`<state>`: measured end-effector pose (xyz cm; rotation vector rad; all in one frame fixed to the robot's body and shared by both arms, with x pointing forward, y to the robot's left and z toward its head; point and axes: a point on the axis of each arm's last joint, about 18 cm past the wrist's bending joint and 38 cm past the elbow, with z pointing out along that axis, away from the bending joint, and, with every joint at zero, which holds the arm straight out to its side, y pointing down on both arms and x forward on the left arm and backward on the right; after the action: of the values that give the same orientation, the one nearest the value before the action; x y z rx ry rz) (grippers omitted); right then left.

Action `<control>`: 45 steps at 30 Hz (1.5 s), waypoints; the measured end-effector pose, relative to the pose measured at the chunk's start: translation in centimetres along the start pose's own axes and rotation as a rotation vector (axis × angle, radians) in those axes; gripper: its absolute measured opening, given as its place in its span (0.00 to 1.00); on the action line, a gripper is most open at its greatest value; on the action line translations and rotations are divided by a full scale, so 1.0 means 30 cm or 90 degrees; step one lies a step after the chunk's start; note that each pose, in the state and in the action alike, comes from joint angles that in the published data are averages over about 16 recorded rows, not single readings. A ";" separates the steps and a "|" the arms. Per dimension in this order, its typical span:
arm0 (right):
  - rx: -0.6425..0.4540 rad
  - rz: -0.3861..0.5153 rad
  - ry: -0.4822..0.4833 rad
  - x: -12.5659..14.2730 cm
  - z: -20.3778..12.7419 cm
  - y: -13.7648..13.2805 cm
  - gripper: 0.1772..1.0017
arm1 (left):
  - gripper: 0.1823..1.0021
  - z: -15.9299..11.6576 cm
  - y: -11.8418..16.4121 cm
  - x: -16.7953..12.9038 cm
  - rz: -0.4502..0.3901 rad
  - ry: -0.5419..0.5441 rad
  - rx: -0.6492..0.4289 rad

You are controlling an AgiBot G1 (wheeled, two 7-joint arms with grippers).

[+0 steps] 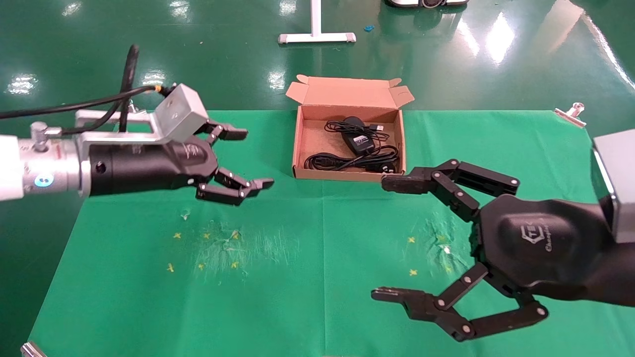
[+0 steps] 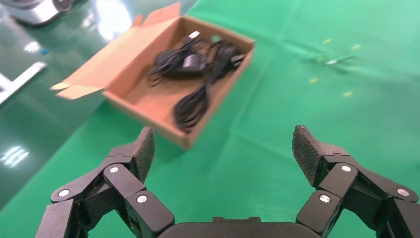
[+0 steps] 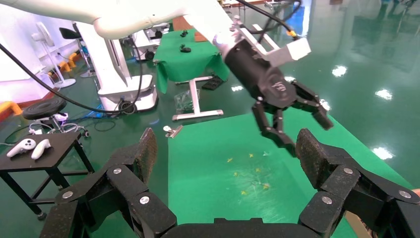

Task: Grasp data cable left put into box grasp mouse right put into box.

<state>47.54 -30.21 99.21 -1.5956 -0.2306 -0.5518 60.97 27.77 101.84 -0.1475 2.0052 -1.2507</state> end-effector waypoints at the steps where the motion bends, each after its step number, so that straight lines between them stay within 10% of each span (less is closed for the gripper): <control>1: 0.000 0.000 0.000 0.000 0.000 0.000 1.00 | 1.00 -0.006 0.003 0.012 -0.004 0.009 0.008; 30: 0.000 0.000 0.000 0.000 0.000 0.000 1.00 | 1.00 -0.301 -0.012 0.315 -0.017 0.202 0.274; 45: 0.000 0.000 0.000 0.000 -0.001 0.000 1.00 | 1.00 -0.337 -0.019 0.339 -0.010 0.214 0.299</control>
<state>47.53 -30.23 99.21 -1.5951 -0.2300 -0.5517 47.06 30.12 99.24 0.2928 1.9173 -1.8131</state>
